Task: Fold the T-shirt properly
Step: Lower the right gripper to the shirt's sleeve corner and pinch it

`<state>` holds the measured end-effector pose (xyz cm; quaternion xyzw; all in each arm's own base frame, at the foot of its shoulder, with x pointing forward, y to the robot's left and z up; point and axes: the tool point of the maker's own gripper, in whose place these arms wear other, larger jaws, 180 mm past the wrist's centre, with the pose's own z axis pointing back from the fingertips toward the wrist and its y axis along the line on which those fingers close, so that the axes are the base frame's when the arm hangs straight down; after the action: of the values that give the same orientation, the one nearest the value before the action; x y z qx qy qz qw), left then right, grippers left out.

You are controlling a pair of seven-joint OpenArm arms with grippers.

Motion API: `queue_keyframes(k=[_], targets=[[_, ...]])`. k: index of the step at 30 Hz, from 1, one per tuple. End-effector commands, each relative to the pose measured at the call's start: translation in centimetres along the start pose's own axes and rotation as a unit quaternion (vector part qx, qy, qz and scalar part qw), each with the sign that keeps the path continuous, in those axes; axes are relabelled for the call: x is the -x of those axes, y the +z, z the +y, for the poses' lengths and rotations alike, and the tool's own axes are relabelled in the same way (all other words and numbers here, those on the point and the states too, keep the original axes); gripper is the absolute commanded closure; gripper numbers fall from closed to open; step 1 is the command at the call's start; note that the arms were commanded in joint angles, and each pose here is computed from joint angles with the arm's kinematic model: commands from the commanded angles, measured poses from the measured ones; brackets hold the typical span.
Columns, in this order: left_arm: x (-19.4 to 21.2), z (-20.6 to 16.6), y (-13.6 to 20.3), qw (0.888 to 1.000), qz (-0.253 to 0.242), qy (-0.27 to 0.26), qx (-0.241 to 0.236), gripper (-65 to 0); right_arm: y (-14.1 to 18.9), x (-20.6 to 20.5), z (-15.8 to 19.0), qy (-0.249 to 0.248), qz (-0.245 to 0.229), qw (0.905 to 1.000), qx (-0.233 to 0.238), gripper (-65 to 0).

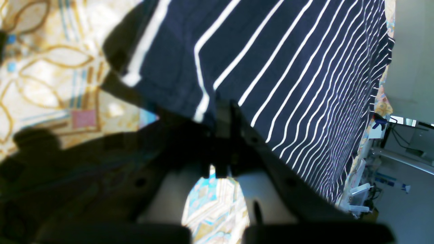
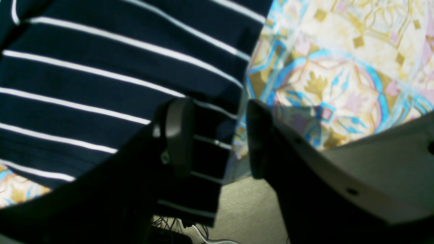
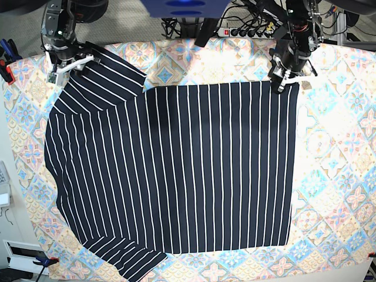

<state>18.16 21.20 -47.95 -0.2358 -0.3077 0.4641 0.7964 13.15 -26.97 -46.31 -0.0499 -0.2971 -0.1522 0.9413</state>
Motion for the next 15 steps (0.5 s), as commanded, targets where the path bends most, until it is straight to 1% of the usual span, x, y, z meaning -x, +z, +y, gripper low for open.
queue_keyframes(k=[1,6,13,15], targets=[[-0.5,0.6,0.3,1.000,-0.006,-0.008,-0.014,0.0,0.1,-0.7,-0.4,0.006,-0.013,0.9999,0.004,-24.8],[-0.7,0.2,0.0,1.000,-0.008,-0.009,-0.010,0.0,-0.4,1.1,-0.7,0.001,0.012,0.9999,0.007,-24.5],[-0.6,0.1,0.0,1.000,-0.007,-0.009,-0.009,0.0,-1.1,-0.4,-0.1,-0.003,-0.003,1.0000,0.001,-24.1],[-0.6,0.1,0.0,1.000,-0.006,-0.010,-0.009,0.0,-1.1,-0.3,0.2,-0.002,-0.002,1.0000,-0.003,-21.5]])
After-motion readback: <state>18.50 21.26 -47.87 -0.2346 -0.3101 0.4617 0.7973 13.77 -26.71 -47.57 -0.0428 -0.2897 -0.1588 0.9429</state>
